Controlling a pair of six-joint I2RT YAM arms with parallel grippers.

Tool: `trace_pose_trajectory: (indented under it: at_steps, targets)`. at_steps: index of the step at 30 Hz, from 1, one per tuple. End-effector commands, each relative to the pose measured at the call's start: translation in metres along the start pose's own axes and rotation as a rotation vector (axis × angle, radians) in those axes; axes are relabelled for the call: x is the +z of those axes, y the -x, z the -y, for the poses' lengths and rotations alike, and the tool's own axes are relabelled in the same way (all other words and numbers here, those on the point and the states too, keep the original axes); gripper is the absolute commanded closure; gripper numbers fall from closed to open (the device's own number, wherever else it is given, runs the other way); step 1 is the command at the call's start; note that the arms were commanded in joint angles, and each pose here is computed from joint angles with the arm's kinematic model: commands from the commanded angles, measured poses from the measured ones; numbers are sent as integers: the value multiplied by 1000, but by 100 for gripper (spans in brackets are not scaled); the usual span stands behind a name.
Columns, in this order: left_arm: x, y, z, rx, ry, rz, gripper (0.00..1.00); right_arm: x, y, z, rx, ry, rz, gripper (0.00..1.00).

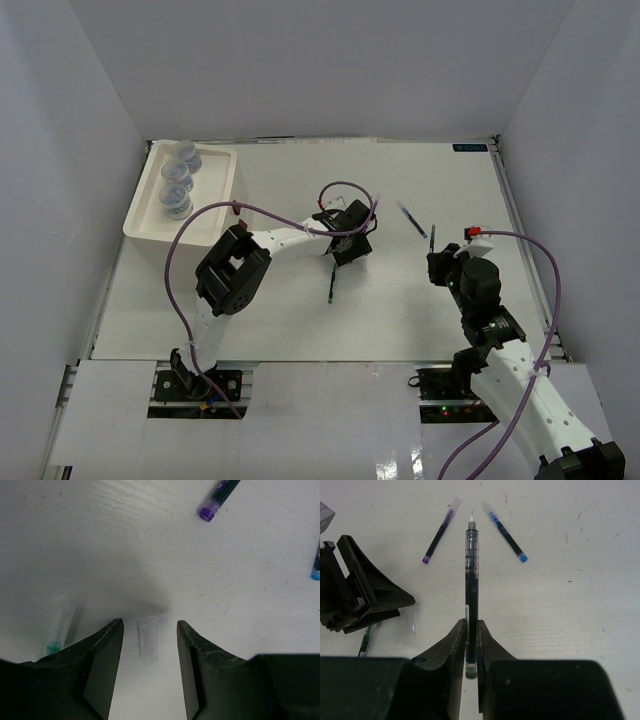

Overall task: Sort the stationery into containers
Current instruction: Close the pen cap on the pen.

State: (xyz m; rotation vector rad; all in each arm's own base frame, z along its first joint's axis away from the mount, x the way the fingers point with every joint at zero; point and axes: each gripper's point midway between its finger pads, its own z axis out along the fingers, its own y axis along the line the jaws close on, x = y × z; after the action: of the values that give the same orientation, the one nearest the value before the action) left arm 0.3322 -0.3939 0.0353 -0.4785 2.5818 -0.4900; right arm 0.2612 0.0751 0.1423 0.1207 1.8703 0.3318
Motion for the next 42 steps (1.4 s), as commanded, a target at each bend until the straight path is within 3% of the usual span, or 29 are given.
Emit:
trace_pose_trajectory:
  at_steps: [1,7,18,33,42]
  targets:
    - [-9,2,-12,78,63,-10,42,2,6,-4,6,23,30,92]
    - [-4,-8,-29,130,142,-24,43,1,6,-5,7,27,33,92]
    - [2,-26,-6,159,101,-57,52,0,6,-6,9,37,38,92]
    - [15,-37,-36,173,235,-77,65,-1,4,-8,9,53,34,92]
    - [8,-33,-31,189,205,-72,82,-1,3,-15,-12,96,32,92]
